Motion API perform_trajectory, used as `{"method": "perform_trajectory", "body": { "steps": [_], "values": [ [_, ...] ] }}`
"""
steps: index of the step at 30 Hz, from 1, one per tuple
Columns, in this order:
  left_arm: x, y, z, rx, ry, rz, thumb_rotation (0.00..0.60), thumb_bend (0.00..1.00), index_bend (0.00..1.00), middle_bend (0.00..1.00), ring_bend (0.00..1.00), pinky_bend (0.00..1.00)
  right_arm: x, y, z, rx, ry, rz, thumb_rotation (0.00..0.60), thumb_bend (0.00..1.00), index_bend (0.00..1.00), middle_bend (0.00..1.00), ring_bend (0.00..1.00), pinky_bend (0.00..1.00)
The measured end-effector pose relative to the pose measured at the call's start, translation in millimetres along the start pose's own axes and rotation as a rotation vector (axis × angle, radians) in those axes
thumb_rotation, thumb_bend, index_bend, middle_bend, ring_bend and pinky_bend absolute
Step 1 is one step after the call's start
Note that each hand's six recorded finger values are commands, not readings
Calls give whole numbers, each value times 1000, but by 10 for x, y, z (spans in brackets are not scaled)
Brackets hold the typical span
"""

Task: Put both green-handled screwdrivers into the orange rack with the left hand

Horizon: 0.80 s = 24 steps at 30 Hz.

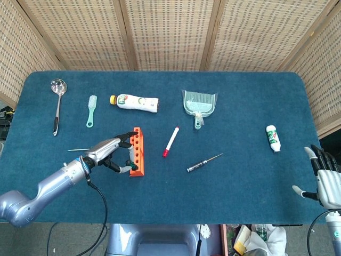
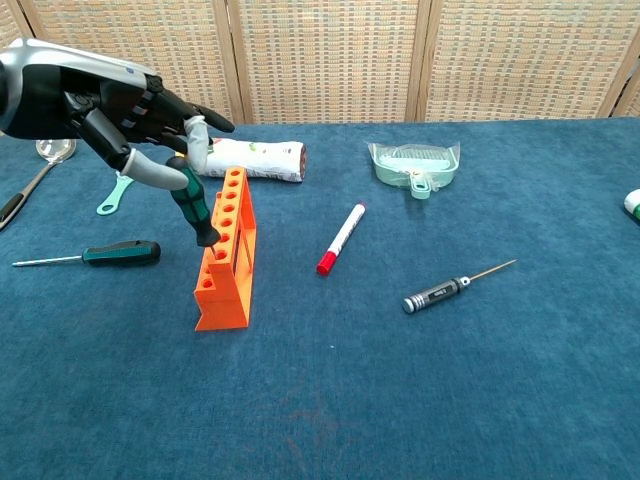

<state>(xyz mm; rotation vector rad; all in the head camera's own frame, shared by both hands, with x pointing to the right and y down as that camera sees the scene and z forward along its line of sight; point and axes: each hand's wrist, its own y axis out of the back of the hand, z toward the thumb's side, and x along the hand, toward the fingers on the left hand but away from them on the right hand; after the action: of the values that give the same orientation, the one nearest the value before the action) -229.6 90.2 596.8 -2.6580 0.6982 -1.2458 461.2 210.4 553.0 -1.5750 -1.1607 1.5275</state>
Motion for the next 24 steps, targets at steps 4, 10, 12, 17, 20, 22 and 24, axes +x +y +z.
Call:
{"method": "perform_trajectory", "body": {
  "steps": [4,10,12,17,20,22,24],
  "values": [
    [31,-20,-5,5,6,-5,600,497,680,0,0,0,-2,-3,1,-1,0,2,600,0,0,0,0,0],
    [80,-63,9,16,10,-15,600,498,680,0,0,0,-6,3,-7,-4,-3,2,600,0,0,0,0,0],
    [90,-71,10,20,13,-16,600,500,680,0,0,0,-7,6,-11,-6,-3,2,600,0,0,0,0,0],
    [104,-73,19,21,17,-9,600,500,680,0,0,0,-8,-1,-10,-6,-2,6,600,0,0,0,0,0],
    [111,-78,22,23,19,-9,600,500,680,0,0,0,-8,-4,-7,-5,-2,7,600,0,0,0,0,0],
    [118,-83,24,24,21,-11,600,500,680,0,0,0,-9,-5,-7,-6,-3,8,600,0,0,0,0,0],
    [128,-94,25,25,23,-15,600,500,678,0,0,0,-10,-7,-9,-6,-4,9,600,0,0,0,0,0]
  ]
}}
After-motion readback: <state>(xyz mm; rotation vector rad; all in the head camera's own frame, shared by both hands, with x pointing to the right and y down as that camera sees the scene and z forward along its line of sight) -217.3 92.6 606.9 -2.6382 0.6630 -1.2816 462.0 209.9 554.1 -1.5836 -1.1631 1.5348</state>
